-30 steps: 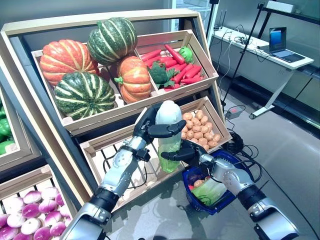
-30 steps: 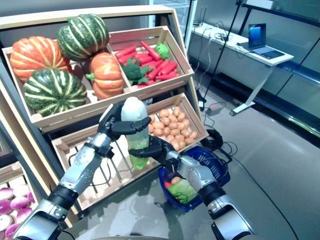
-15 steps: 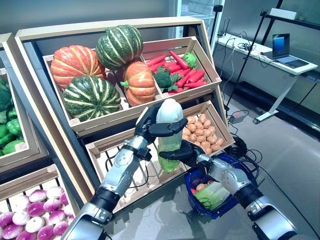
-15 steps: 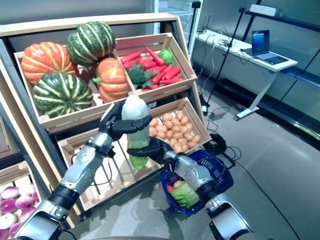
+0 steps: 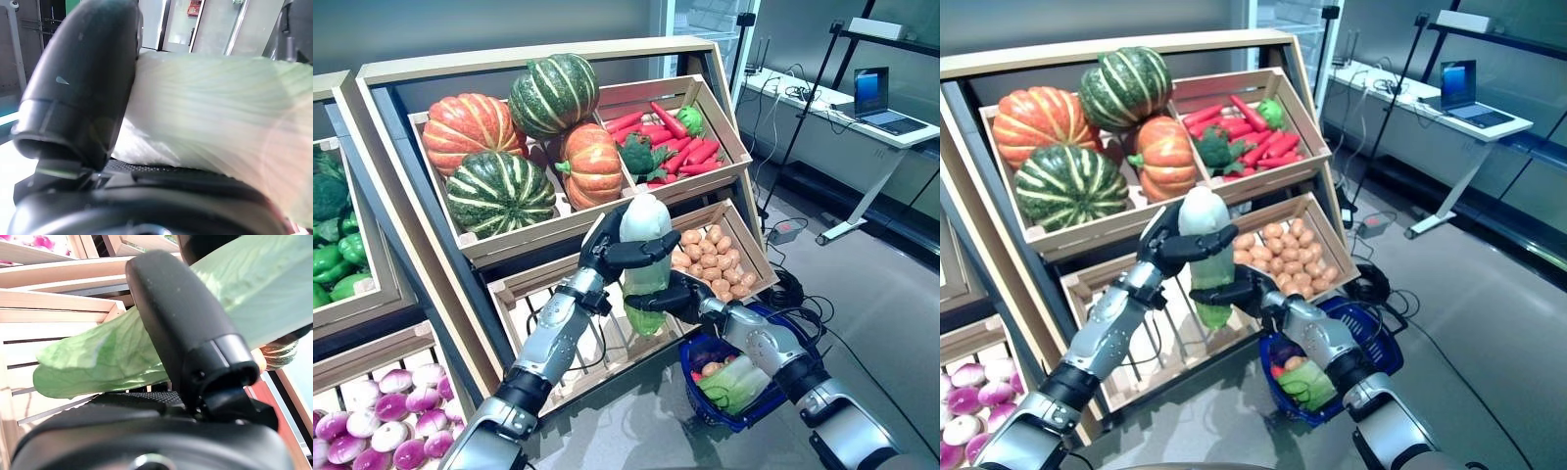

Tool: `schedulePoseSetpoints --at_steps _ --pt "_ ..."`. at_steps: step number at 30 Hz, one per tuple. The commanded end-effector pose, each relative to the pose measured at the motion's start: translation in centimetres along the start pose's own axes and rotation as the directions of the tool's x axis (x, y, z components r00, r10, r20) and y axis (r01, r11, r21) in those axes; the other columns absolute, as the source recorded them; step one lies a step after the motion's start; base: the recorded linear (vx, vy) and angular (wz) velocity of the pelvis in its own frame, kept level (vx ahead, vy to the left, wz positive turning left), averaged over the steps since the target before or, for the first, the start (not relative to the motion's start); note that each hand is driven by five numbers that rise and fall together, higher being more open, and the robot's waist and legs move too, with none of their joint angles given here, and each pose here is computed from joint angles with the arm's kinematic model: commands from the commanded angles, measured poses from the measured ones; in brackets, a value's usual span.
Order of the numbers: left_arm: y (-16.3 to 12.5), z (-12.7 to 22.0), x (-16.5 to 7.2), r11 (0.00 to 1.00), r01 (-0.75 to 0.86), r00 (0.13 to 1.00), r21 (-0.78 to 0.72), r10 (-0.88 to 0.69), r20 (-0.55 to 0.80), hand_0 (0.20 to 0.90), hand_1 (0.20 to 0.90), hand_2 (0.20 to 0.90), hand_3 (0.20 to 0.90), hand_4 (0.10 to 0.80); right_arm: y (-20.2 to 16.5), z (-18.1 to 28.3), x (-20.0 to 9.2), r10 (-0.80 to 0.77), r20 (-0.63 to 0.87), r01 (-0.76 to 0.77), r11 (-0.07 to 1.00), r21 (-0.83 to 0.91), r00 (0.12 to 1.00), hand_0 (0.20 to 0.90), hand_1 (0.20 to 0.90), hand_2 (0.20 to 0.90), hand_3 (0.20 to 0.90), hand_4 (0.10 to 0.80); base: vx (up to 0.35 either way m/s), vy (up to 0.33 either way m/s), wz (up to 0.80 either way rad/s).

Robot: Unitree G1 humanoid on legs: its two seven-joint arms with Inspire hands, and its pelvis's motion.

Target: Put vegetables into the basket

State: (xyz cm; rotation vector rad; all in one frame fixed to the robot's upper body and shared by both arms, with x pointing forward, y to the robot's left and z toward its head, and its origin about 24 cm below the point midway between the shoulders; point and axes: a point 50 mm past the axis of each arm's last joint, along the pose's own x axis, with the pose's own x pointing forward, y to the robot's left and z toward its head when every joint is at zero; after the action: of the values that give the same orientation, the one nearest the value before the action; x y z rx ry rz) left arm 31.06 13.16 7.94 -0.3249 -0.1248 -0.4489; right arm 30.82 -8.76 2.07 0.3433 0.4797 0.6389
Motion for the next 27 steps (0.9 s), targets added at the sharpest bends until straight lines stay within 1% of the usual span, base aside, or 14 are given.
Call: schedulePoseSetpoints --at_steps 1,8,13,14,15,16,17,21,24,27 --pt "-6.1 0.0 3.1 0.958 0.268 0.962 -0.097 -0.262 0.076 0.300 0.300 0.300 0.300 0.400 8.6 12.1 1.8 0.343 0.468 -0.351 0.934 -0.074 0.814 0.300 0.300 0.300 0.300 0.400 0.000 0.000 0.00" --pt "-6.1 0.1 3.1 0.958 0.269 0.962 -0.098 -0.262 0.076 0.300 0.300 0.300 0.300 0.400 8.3 12.1 1.8 0.320 0.479 -0.336 0.940 -0.055 0.817 0.300 0.300 0.300 0.300 0.400 0.000 0.000 0.00" --pt "-5.7 -0.2 2.9 0.964 0.249 0.968 -0.088 -0.245 0.053 0.300 0.300 0.300 0.300 0.400 7.8 11.8 1.7 0.290 0.480 -0.309 0.950 -0.042 0.828 0.300 0.300 0.300 0.300 0.400 0.000 0.000 0.00" --pt "-5.6 -0.2 2.8 0.966 0.244 0.970 -0.086 -0.240 0.046 0.408 0.408 0.408 0.408 0.472 7.6 11.8 1.6 0.282 0.480 -0.300 0.953 -0.040 0.831 0.300 0.300 0.300 0.300 0.400 0.000 0.000 0.00" --pt "-5.5 -0.3 2.8 0.967 0.240 0.971 -0.085 -0.238 0.041 0.481 0.481 0.481 0.481 0.521 7.5 11.7 1.6 0.276 0.481 -0.295 0.955 -0.038 0.832 0.300 0.300 0.300 0.300 0.400 0.000 0.000 0.00" --pt "-5.3 -0.4 2.7 0.969 0.233 0.972 -0.083 -0.231 0.031 0.738 0.738 0.738 0.738 0.692 7.2 11.7 1.5 0.264 0.481 -0.283 0.959 -0.034 0.836 0.300 0.300 0.300 0.300 0.400 0.000 0.000 0.00" --pt "-5.0 -0.5 2.6 0.972 0.221 0.975 -0.079 -0.220 0.017 0.900 0.900 0.900 0.900 0.800 6.6 11.5 1.4 0.238 0.484 -0.264 0.964 -0.016 0.842 0.300 0.300 0.300 0.300 0.400 0.000 0.000 0.00" --pt "-3.8 -0.5 2.1 0.983 0.177 0.984 -0.047 -0.177 -0.002 0.900 0.900 0.900 0.900 0.800 4.8 10.7 1.0 0.167 0.479 -0.207 0.978 0.031 0.862 0.300 0.300 0.300 0.300 0.400 0.000 0.000 0.00" --pt "-3.4 -0.4 2.0 0.986 0.165 0.986 -0.025 -0.165 -0.009 0.900 0.900 0.900 0.900 0.800 4.1 10.1 0.8 0.138 0.471 -0.177 0.983 0.039 0.871 0.300 0.300 0.300 0.300 0.400 0.000 0.000 0.00" --pt "-2.3 -0.1 1.6 0.990 0.136 0.991 0.029 -0.136 -0.019 0.900 0.900 0.900 0.900 0.800 2.2 9.1 0.1 0.079 0.460 -0.120 0.991 0.061 0.884 0.300 0.300 0.300 0.300 0.400 0.000 0.000 0.00"
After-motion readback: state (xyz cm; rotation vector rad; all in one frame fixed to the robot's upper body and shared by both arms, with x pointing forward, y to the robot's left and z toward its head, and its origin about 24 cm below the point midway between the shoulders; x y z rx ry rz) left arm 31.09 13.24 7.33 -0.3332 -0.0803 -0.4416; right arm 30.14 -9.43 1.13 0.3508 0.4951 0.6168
